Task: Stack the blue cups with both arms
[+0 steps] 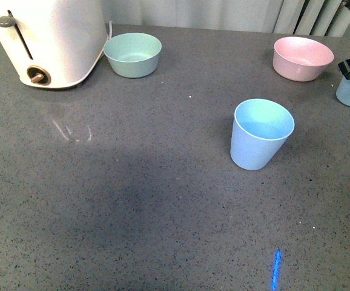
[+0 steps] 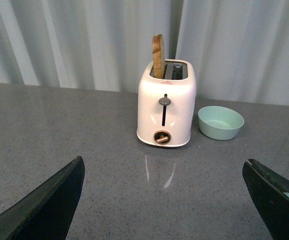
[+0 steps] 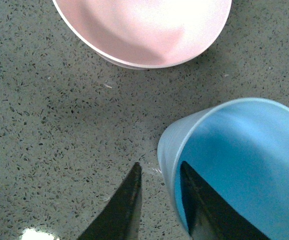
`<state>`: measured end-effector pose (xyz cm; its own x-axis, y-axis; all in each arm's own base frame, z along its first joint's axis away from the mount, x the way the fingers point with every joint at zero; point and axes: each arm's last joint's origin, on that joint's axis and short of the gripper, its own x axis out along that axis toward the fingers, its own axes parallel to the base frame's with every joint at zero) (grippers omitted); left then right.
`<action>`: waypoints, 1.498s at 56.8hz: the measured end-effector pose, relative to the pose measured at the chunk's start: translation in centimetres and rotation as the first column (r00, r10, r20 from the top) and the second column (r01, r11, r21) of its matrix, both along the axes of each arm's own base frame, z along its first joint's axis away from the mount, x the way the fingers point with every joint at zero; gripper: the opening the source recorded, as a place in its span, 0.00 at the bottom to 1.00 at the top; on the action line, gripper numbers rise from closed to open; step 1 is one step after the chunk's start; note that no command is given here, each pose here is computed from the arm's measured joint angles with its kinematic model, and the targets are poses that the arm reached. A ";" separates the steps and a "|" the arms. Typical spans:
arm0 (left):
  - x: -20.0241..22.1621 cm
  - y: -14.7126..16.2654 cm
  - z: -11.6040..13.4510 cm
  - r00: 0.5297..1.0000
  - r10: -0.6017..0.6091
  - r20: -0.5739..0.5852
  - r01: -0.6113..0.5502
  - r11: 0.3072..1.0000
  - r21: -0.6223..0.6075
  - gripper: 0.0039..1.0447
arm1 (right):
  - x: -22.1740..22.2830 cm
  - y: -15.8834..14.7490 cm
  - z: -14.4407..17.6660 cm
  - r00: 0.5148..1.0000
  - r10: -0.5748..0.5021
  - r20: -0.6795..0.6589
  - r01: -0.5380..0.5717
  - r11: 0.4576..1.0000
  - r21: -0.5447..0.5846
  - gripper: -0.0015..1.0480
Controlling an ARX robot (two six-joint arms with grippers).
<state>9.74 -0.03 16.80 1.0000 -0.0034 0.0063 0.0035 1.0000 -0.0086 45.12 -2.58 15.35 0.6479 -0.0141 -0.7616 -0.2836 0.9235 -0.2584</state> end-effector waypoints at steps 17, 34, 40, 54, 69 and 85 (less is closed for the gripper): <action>0.0 0.0 0.0 1.000 0.000 0.000 0.000 1.000 0.000 0.92 | -2.9 -1.0 1.7 0.999 0.041 -0.016 -0.041 0.999 0.036 0.02; 0.0 0.0 0.0 1.000 0.000 0.000 0.000 1.000 0.000 0.92 | -10.4 5.6 9.8 0.922 0.369 0.116 -0.382 0.916 0.123 0.02; 0.0 0.0 0.0 1.000 0.000 0.000 0.000 1.000 0.000 0.92 | -12.0 9.0 9.7 0.882 0.458 0.114 -0.471 0.869 0.150 0.02; 0.0 0.0 0.0 1.000 0.000 0.000 0.000 1.000 0.000 0.92 | -13.4 12.1 8.4 0.844 0.532 0.067 -0.535 0.830 0.158 0.02; 0.0 0.0 0.0 1.000 0.000 0.000 0.000 1.000 0.000 0.92 | -14.1 13.3 7.5 0.826 0.562 0.040 -0.561 0.813 0.159 0.02; 0.0 0.0 0.0 1.000 0.000 0.000 0.000 1.000 0.000 0.92 | -14.4 13.7 6.3 0.826 0.563 -0.005 -0.556 0.818 0.148 0.02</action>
<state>9.74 -0.03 16.80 1.0000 -0.0034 0.0063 0.0035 1.0000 -0.0086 30.72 11.13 21.62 0.4765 0.4442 -0.7587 -0.7707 0.6263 -0.1174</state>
